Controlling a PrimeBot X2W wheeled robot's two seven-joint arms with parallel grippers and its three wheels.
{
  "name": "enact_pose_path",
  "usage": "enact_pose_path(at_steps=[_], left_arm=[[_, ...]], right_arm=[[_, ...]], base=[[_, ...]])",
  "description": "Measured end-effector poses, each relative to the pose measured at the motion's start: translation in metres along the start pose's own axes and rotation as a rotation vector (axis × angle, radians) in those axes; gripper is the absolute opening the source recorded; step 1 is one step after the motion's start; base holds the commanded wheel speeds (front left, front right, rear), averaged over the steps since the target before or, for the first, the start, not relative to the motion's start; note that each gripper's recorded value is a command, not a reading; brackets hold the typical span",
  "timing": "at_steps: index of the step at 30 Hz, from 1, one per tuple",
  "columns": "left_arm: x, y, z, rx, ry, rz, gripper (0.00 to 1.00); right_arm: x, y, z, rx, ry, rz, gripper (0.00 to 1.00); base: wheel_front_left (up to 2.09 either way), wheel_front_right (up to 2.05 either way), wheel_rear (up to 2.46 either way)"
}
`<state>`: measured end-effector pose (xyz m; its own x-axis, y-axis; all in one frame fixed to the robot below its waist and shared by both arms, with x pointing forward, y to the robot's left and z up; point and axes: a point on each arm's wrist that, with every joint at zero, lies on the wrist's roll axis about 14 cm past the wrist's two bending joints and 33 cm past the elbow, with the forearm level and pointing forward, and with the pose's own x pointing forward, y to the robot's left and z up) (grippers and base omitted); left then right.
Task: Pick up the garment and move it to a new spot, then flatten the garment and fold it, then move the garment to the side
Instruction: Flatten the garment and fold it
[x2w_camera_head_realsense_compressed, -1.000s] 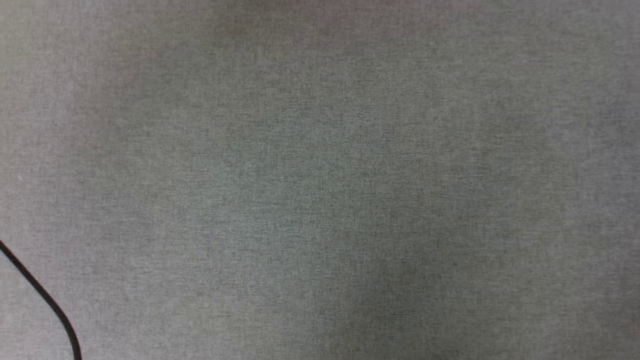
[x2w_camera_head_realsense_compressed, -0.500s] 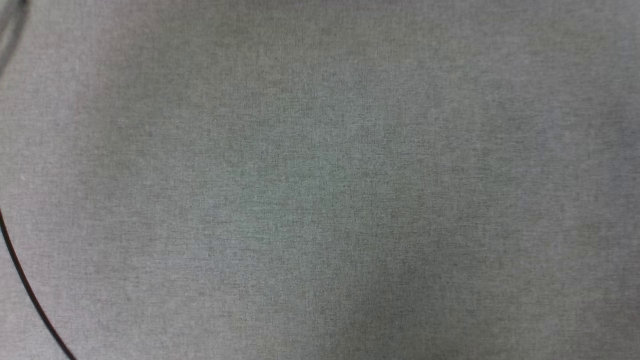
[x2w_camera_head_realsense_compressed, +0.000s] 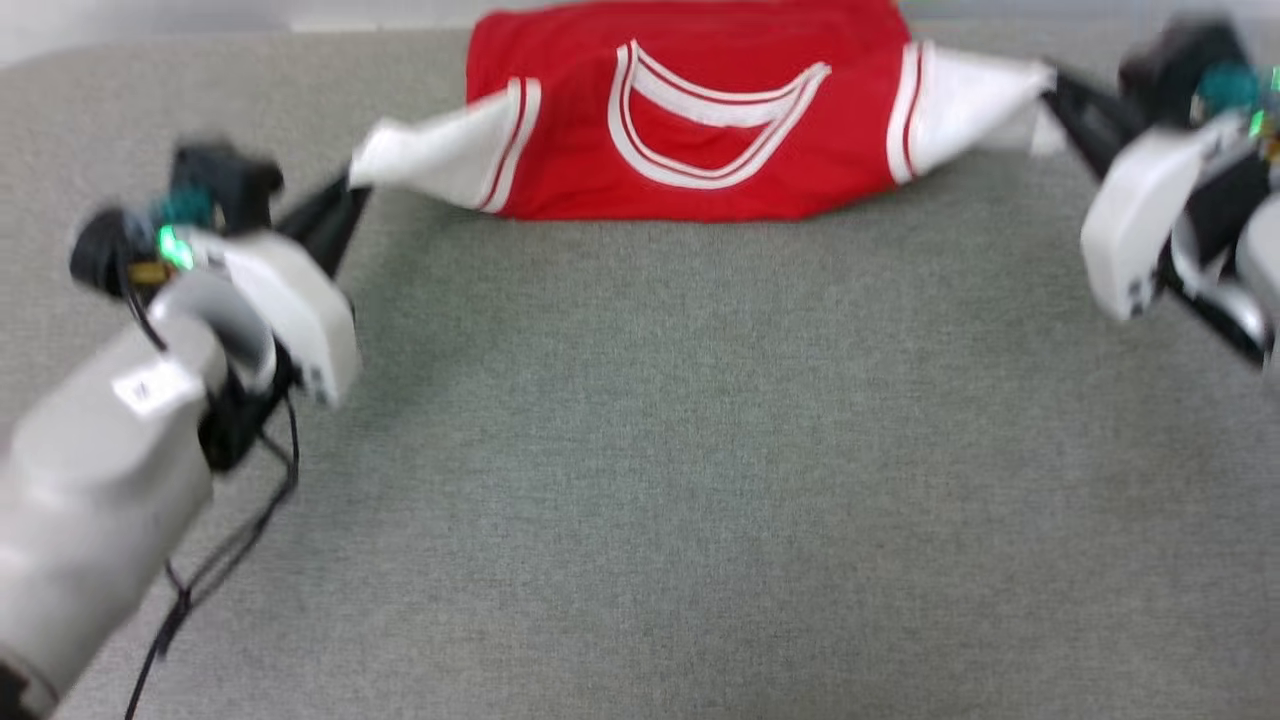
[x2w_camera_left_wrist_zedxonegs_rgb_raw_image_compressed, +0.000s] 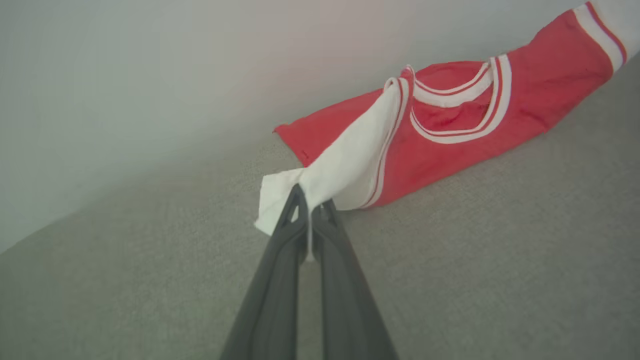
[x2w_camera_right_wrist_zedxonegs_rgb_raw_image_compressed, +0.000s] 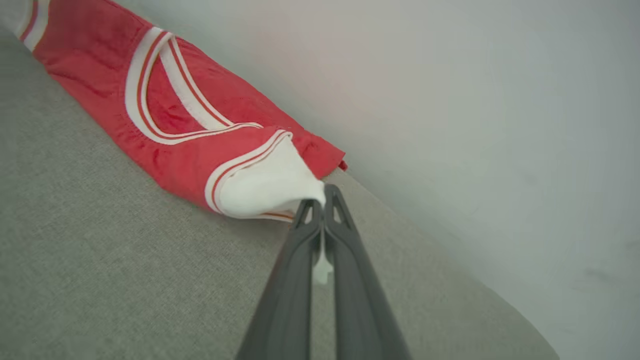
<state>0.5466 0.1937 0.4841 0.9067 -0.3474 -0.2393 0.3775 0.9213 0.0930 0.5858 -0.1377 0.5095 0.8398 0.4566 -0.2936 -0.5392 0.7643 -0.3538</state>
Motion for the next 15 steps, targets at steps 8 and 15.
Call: enact_pose_path(at_steps=[8,15], left_arm=[[-0.077,-0.026,-0.064,-0.071,0.134,0.014,0.00],[-0.134,-0.025,-0.090,-0.099,0.197,0.071,0.00]], right_arm=[[-0.071,0.044,-0.063,0.073,0.107,0.047,0.00],[-0.131,0.060,-0.100,0.161,0.174,0.006,0.00]], base=[[0.00,0.00,0.00],[0.00,0.00,0.00]])
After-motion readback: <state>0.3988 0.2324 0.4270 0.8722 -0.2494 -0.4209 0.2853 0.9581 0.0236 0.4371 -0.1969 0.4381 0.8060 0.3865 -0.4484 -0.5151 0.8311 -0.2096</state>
